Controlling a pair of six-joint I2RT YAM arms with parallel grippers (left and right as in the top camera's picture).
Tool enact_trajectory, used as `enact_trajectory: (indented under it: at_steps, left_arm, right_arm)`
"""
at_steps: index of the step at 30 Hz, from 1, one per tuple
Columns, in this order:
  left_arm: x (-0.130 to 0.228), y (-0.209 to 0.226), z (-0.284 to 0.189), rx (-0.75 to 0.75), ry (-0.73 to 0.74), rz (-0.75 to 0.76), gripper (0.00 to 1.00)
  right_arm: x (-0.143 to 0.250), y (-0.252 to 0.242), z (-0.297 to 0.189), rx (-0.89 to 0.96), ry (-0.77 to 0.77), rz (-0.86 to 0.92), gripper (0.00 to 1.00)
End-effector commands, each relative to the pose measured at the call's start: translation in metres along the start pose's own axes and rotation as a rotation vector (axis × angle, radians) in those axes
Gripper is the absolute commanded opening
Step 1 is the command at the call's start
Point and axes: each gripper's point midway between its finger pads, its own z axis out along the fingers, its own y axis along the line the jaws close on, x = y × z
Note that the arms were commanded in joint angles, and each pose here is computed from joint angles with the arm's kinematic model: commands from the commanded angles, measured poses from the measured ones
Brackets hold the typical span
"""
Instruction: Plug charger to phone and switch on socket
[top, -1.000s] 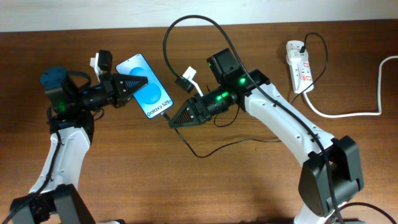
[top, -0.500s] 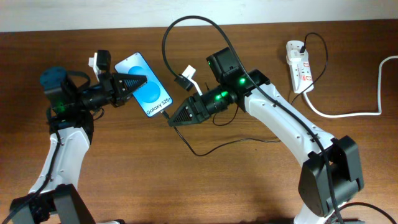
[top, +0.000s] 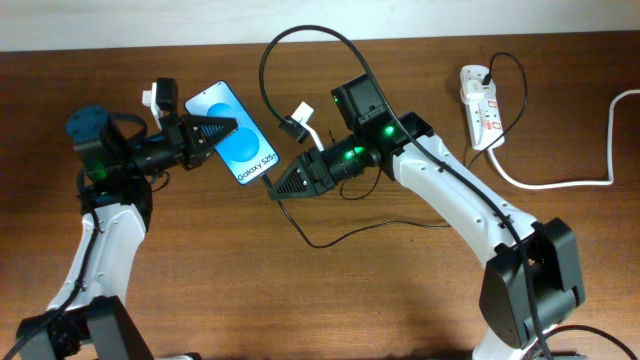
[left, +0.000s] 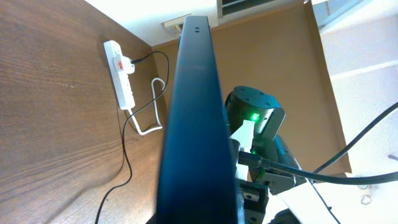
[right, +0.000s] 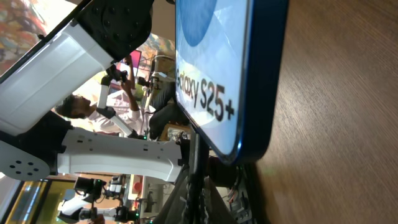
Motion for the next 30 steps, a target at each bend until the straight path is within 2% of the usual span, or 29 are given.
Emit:
enact_trajectory:
  at_steps: [1,8,16,30]
  left_arm:
    - [0.037,-0.02,0.009,0.103,0.199,0.065,0.0]
    - [0.053,-0.026,0.027,0.127,0.262,0.084,0.0]
    - [0.055,-0.026,0.029,0.13,0.271,0.083,0.0]
    - [0.065,-0.03,0.04,0.143,0.31,0.08,0.0]
  right_arm:
    - [-0.011,-0.001,0.0,0.013,-0.02,-0.06,0.04]
    - [-0.02,0.001,-0.001,0.008,-0.042,-0.092,0.04]
    - [-0.034,0.007,-0.002,-0.006,-0.072,-0.151,0.04]
    - [-0.04,0.001,-0.025,-0.001,-0.113,-0.109,0.04]
